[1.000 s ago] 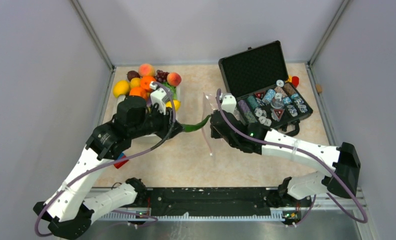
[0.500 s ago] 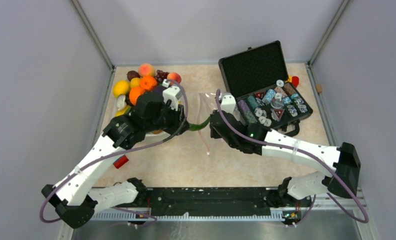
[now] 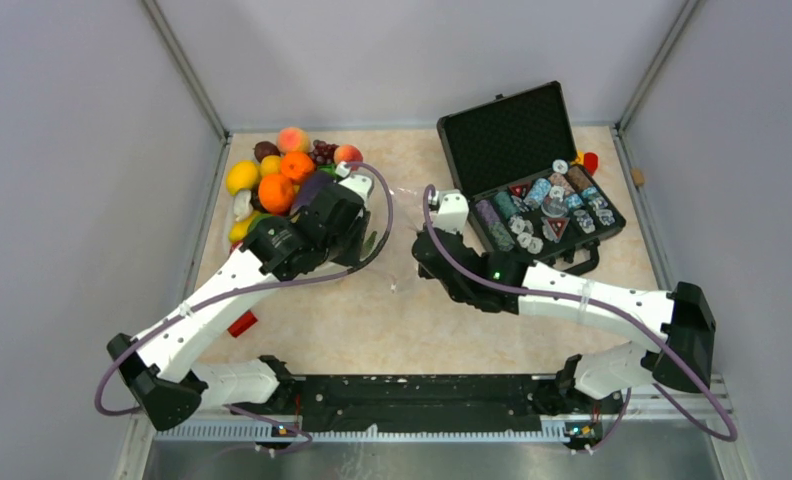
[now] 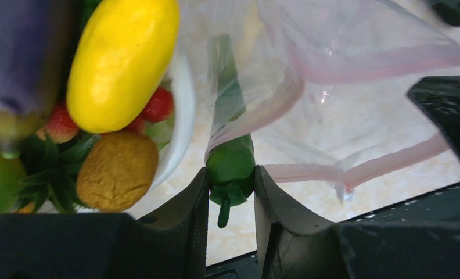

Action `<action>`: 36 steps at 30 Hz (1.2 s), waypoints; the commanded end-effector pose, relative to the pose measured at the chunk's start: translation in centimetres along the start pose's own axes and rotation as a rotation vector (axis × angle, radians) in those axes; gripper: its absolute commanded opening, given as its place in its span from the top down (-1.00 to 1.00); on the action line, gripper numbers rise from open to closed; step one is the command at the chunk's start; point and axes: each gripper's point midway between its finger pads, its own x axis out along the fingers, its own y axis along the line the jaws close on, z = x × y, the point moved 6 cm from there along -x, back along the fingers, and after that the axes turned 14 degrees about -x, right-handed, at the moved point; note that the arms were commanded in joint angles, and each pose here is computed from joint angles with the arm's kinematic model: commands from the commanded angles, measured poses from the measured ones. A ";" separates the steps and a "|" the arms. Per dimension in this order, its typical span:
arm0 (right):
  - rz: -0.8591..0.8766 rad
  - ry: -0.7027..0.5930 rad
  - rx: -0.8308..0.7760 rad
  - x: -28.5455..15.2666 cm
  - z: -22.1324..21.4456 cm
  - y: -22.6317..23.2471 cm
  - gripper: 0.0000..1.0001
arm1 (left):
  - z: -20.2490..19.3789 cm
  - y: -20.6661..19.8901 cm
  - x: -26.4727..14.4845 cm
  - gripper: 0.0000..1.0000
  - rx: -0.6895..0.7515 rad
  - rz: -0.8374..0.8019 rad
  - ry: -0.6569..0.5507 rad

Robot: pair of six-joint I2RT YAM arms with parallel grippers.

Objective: Place the food in the zip-top bag and seal the zipper

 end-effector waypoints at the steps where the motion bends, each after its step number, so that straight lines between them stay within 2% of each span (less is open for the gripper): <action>1: -0.009 -0.054 0.022 -1.2 1.5 0.1 1.00 | 1.1 1.6 -0.9 1.00 0.014 0.142 -0.057; 5: -0.073 -0.059 0.007 -1.6 1.6 -0.2 1.00 | 1.3 1.2 -1.7 1.00 0.012 0.115 -0.037; 7: -0.038 -0.074 0.001 -1.8 1.9 0.3 1.00 | 1.5 -0.1 -2.0 1.00 0.008 0.008 -0.036; 11: 0.056 -0.088 0.042 -2.1 2.2 1.4 1.00 | 2.3 -4.5 -3.1 1.00 -0.027 -0.342 -0.056; 14: 0.101 -0.111 0.096 -2.7 2.3 1.4 1.00 | 2.3 -5.7 -3.1 1.00 -0.023 -0.448 -0.066; 17: 0.093 -0.138 0.133 -3.4 2.7 0.6 1.00 | 2.0 -5.6 -1.1 1.00 -0.030 -0.384 -0.064; 24: -0.013 -0.124 0.088 -3.9 2.6 -0.3 1.00 | 1.9 -3.9 2.7 1.00 0.005 -0.078 -0.107; 27: -0.043 -0.121 0.045 -4.1 2.5 0.1 1.00 | 2.2 -3.3 2.9 1.00 0.031 0.020 -0.120; 30: -0.134 -0.091 -0.003 -3.8 1.8 0.2 1.00 | 2.6 -4.1 2.1 1.00 0.046 -0.010 -0.100; 33: -0.166 -0.079 0.032 -3.4 1.0 0.1 1.00 | 2.4 -3.1 2.1 1.00 0.068 0.066 -0.118; 36: -0.113 -0.113 0.098 -3.8 1.1 0.0 1.00 | 1.7 -1.7 3.7 1.00 0.068 0.177 -0.148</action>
